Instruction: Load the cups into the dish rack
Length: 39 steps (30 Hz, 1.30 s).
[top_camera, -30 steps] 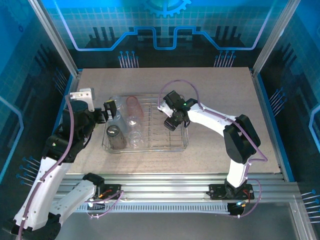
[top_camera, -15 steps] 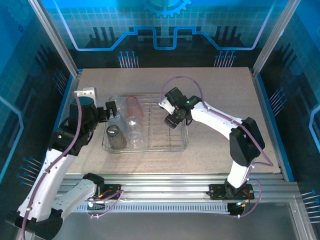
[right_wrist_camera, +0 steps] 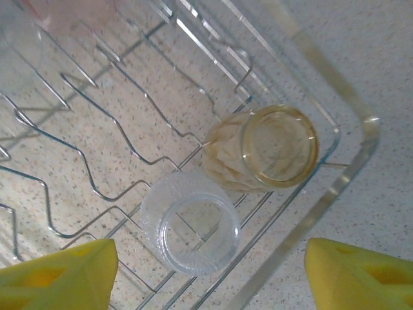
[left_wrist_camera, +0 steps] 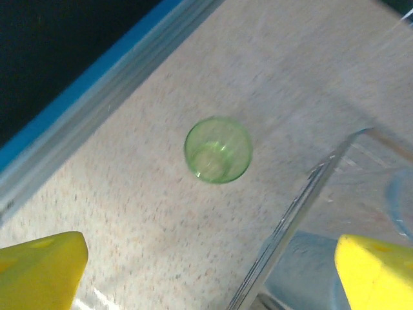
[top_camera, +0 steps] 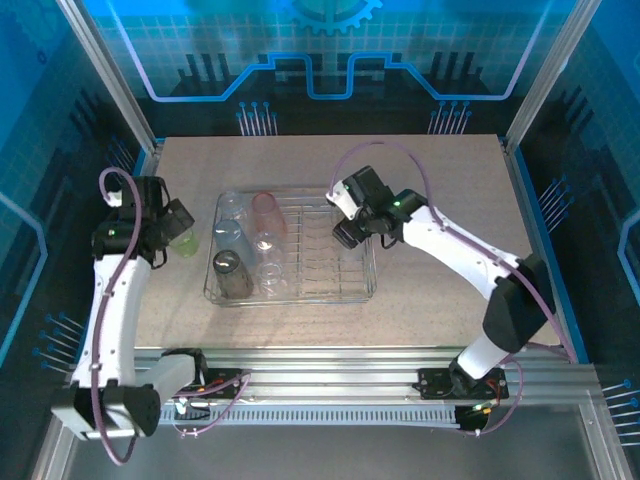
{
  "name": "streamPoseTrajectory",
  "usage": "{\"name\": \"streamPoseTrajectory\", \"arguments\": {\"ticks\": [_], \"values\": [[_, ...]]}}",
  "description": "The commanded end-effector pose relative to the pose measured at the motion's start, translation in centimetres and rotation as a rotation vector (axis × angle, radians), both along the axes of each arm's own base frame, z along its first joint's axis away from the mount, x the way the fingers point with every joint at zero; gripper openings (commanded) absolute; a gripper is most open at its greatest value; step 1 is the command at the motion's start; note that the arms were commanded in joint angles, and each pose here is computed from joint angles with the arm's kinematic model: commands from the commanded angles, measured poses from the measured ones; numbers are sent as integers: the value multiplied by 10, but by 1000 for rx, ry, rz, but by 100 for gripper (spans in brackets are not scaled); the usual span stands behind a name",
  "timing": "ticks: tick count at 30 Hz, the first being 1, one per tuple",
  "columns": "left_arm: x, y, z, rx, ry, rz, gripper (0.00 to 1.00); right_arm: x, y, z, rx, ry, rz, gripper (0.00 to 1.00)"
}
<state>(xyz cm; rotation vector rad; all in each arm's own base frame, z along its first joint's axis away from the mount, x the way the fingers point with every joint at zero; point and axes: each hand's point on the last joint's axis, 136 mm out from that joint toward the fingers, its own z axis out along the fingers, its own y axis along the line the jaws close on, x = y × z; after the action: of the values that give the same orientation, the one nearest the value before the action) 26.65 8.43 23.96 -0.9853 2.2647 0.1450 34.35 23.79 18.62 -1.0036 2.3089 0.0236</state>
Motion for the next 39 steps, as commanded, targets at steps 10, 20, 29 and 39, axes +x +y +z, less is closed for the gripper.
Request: {"name": "streamPoseTrajectory", "arguments": {"ticks": [10, 20, 29, 39], "values": [[11, 31, -107, -390, 124, 188, 91, -25, -56, 54, 201, -256, -167, 77], [49, 46, -119, -417, 66, 175, 69, -58, -99, 61, 357, -345, -271, 77], [55, 50, -150, -435, 117, 197, 58, -67, -112, 40, 336, -308, -301, 78], [59, 53, -151, -426, 126, 196, 20, -66, -117, 39, 306, -324, -301, 80]]}}
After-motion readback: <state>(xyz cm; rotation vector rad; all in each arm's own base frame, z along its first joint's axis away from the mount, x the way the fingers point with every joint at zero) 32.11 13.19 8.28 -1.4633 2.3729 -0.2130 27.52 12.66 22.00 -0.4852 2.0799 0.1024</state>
